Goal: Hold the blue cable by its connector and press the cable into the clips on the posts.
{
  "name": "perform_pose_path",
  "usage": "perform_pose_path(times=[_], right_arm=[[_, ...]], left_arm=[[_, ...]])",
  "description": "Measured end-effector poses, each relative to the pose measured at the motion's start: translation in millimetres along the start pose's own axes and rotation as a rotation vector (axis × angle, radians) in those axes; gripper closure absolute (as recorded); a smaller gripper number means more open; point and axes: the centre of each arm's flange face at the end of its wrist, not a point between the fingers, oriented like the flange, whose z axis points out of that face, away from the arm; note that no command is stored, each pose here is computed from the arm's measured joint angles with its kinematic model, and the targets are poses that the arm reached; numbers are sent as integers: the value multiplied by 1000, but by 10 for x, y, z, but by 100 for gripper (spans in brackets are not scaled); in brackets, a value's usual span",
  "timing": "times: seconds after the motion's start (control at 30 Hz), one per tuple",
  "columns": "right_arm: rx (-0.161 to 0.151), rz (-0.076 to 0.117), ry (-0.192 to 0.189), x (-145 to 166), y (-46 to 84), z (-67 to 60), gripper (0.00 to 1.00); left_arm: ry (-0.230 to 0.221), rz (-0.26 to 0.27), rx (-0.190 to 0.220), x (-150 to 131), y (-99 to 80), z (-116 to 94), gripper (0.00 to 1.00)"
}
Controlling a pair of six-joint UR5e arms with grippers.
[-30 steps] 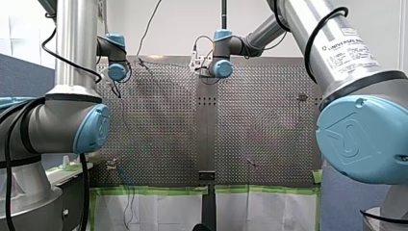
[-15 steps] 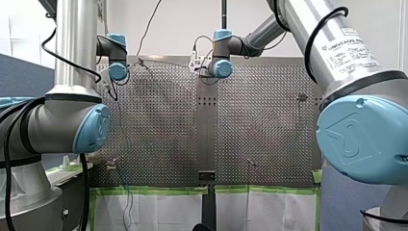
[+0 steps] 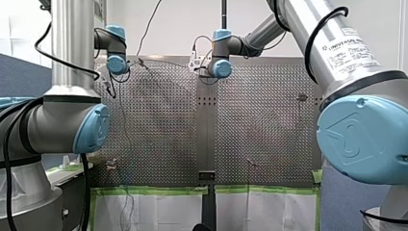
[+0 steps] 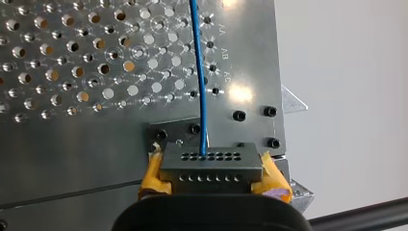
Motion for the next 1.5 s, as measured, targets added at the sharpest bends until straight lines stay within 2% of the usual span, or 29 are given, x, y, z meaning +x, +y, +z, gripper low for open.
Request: perform_pose_path(times=[0.37, 0.7, 0.83, 1.03, 1.27, 1.5], right_arm=[[12, 0, -8, -10, -93, -26, 100], [14, 0, -17, -21, -112, -41, 100], [14, -1, -18, -21, -112, -42, 100], [14, -1, -19, -21, -112, -42, 100], [12, -2, -19, -22, -102, -41, 100], [13, -2, -19, -22, -101, -40, 100]], left_arm=[[95, 51, 28, -53, -44, -438, 2], [114, 78, 47, -301, -215, -736, 2], [138, 82, 76, -339, -303, -836, 2], [207, 83, 119, -293, -396, -954, 2], [287, 127, 172, -224, -480, -1078, 2], [324, 149, 240, -179, -580, -1151, 2]])
